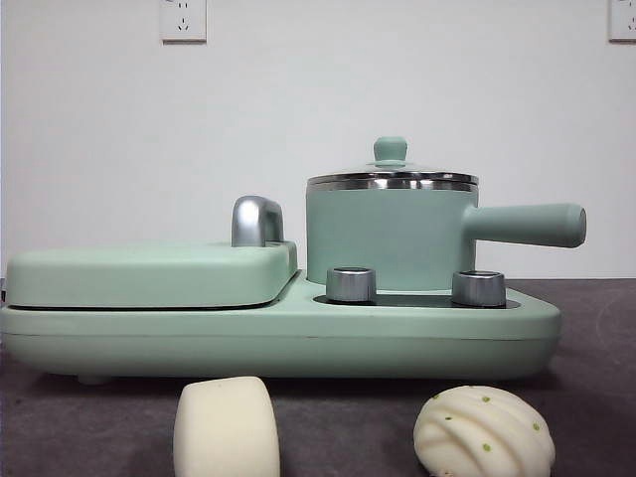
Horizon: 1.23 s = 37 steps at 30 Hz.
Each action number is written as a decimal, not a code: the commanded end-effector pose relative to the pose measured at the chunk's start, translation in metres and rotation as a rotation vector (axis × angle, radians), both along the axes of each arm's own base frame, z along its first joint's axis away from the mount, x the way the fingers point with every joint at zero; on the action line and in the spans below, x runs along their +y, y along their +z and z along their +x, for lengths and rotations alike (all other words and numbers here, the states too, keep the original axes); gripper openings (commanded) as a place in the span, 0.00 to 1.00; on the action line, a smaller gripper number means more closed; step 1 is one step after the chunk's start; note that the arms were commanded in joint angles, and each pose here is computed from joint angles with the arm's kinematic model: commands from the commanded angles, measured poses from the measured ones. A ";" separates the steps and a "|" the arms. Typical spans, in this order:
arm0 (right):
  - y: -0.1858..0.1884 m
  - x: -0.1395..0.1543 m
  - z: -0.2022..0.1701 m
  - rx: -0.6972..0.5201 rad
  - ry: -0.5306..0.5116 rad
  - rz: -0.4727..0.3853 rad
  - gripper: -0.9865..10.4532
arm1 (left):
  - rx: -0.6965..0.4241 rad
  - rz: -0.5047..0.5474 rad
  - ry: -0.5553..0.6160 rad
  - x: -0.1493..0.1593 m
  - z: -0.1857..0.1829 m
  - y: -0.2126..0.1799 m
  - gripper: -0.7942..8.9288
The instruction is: Put the buns in a small steamer
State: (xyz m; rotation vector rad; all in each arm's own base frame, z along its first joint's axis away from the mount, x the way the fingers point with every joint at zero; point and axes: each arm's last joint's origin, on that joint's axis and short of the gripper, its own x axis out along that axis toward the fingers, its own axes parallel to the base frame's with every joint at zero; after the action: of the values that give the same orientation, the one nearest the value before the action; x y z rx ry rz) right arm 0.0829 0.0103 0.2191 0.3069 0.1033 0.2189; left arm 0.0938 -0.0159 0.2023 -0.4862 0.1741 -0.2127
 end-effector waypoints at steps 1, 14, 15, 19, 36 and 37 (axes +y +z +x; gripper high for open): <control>0.024 0.001 -0.003 0.005 0.031 0.036 0.10 | -0.013 -0.021 -0.053 -0.003 0.002 0.022 0.09; 0.113 0.012 0.004 0.145 0.413 -0.075 0.10 | 0.096 0.139 -0.419 -0.029 0.042 0.125 0.09; 0.117 0.012 0.005 0.150 0.444 -0.093 0.10 | 0.105 0.149 -0.448 -0.031 0.046 0.131 0.09; 0.129 0.015 0.008 0.157 0.558 -0.171 0.10 | 0.131 0.198 -0.585 -0.042 0.058 0.150 0.09; 0.132 0.016 0.010 0.150 0.612 -0.175 0.20 | 0.136 0.283 -0.724 -0.054 0.068 0.160 0.41; 0.132 0.016 0.010 0.150 0.608 -0.176 0.27 | 0.135 0.283 -0.724 -0.054 0.068 0.160 0.48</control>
State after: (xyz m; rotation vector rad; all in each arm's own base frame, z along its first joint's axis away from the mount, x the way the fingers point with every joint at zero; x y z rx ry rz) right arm 0.0934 0.0258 0.3465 0.1246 0.3863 0.7768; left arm 0.1610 -0.0690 0.3557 -0.1502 0.5340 -0.8323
